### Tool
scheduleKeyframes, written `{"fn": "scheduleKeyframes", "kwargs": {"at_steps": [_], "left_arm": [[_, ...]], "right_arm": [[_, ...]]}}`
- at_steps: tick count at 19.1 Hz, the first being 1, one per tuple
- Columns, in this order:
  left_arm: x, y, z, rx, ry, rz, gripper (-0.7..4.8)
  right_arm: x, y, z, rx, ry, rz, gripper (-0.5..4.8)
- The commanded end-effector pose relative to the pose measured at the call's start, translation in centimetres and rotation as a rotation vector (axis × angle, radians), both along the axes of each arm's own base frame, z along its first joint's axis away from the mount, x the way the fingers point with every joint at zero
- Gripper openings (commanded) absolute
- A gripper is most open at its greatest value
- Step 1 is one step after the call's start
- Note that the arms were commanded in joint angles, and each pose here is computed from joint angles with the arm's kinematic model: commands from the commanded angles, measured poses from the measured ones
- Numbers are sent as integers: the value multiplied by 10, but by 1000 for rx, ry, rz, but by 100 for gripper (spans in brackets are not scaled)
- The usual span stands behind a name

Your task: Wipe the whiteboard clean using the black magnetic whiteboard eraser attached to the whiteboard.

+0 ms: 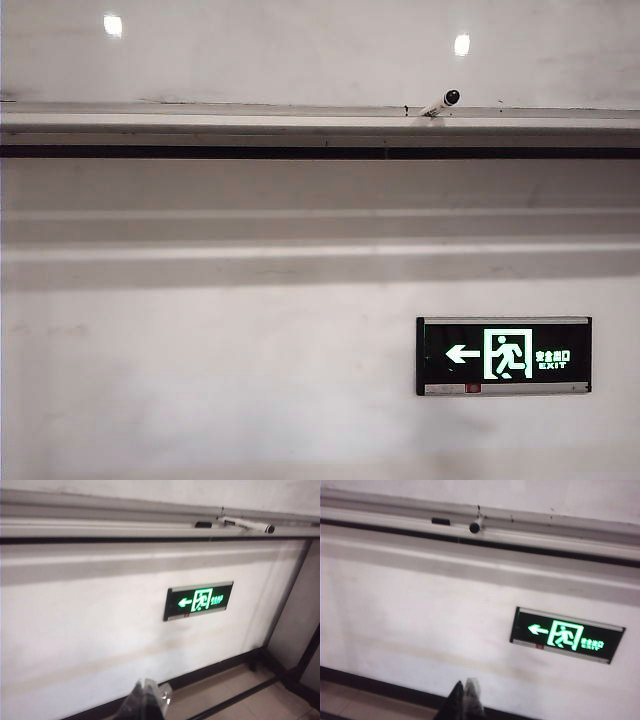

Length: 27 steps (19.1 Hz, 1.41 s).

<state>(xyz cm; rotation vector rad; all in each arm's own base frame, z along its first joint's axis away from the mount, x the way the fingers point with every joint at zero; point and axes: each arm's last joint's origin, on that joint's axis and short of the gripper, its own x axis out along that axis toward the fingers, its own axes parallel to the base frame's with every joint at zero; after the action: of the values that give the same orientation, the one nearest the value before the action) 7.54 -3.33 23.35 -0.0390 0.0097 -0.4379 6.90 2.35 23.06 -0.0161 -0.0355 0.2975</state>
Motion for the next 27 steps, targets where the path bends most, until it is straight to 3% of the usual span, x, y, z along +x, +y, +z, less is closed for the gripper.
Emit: {"fn": "scheduleKeyframes", "kwargs": {"at_steps": [1, 5, 18, 27], "left_arm": [[4, -2, -9, -5, -12, -10, -6], [7, -3, -22, -12, -31, -6, -6], [20, 40, -60, 7, 5, 466, -6], [22, 30, -69, 19, 3, 441, -6]], "right_arm": [[0, 0, 0, 4, 2, -1, -5], [0, 0, 0, 3, 5, -1, -5], [0, 0, 0, 3, 5, -1, -5], [0, 0, 0, 3, 5, -1, -5]]}}
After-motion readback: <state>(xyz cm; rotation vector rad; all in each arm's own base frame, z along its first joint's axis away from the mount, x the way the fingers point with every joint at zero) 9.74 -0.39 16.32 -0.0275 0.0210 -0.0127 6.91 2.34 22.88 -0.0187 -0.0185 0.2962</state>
